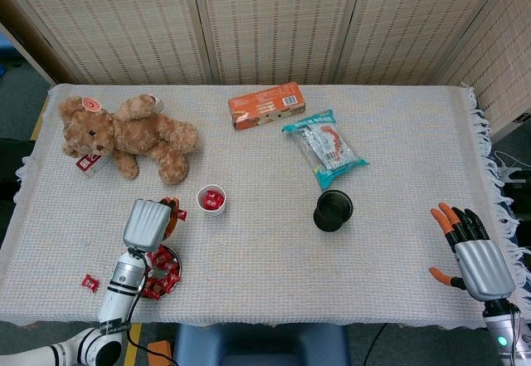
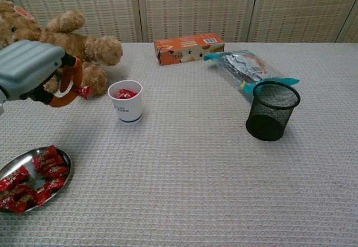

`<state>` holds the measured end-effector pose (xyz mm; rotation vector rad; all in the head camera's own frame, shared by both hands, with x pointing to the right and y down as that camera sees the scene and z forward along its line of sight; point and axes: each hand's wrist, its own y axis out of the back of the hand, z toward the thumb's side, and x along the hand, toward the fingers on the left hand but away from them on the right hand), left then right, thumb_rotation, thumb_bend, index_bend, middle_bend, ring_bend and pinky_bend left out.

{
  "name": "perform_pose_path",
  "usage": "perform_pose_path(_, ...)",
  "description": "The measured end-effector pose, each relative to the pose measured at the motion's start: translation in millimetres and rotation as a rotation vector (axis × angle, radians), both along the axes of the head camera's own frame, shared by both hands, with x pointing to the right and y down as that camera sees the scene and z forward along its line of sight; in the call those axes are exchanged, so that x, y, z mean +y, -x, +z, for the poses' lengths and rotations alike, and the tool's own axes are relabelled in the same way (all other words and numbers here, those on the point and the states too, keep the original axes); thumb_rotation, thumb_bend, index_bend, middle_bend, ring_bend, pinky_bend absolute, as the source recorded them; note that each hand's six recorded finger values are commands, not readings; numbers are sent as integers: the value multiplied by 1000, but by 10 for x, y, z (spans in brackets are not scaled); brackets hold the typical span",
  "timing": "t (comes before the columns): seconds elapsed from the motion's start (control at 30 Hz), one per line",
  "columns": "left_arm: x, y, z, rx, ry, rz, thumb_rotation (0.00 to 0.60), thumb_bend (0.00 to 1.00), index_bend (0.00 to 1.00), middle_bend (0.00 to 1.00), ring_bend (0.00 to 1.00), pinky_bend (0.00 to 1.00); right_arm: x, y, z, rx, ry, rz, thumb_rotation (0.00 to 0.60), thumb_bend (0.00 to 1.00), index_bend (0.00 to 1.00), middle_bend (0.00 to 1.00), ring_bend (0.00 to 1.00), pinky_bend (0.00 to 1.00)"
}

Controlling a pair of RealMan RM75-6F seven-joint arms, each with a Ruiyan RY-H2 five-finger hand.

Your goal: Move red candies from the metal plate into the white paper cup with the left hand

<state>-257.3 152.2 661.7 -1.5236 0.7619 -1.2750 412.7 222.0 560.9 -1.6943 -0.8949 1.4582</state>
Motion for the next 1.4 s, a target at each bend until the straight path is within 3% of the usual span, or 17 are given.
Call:
perform_pose_path(0.13, -174, -197, -21, 3, -16, 25, 600, 372, 531, 610, 856, 1000, -5, 0, 15, 3, 3, 1, 600, 45, 0, 0, 0, 0)
perform_pose_path(0.43, -244, -520, 212, -42, 2, 71, 600, 378, 510, 606, 856, 1000, -21, -33, 11, 4, 2, 12, 600, 44, 0, 0, 0, 0)
perform_pose_path(0.73, -185, -606, 331, -68, 3, 88, 600, 378, 217, 486, 856, 1000, -17, -35, -12, 0, -3, 10, 600, 45, 0, 0, 0, 0)
perform_pose_path(0.93, -135, -588, 235, -49, -6, 92, 600, 382, 207, 432, 856, 1000, -15, -37, -16, -2, -2, 10, 600, 45, 0, 0, 0, 0)
perform_pose_path(1.17, 151, -99, -13, -21, 38, 60, 600, 382, 221, 406, 856, 1000, -5, -29, -28, -9, -1, 4, 600, 45, 0, 0, 0, 0)
perform_pose_path(1.4, 829, 801, -156, -70, 155, -27, 600, 381, 207, 367, 856, 1000, 25, 31, -45, -19, -6, -15, 600, 45, 0, 0, 0, 0)
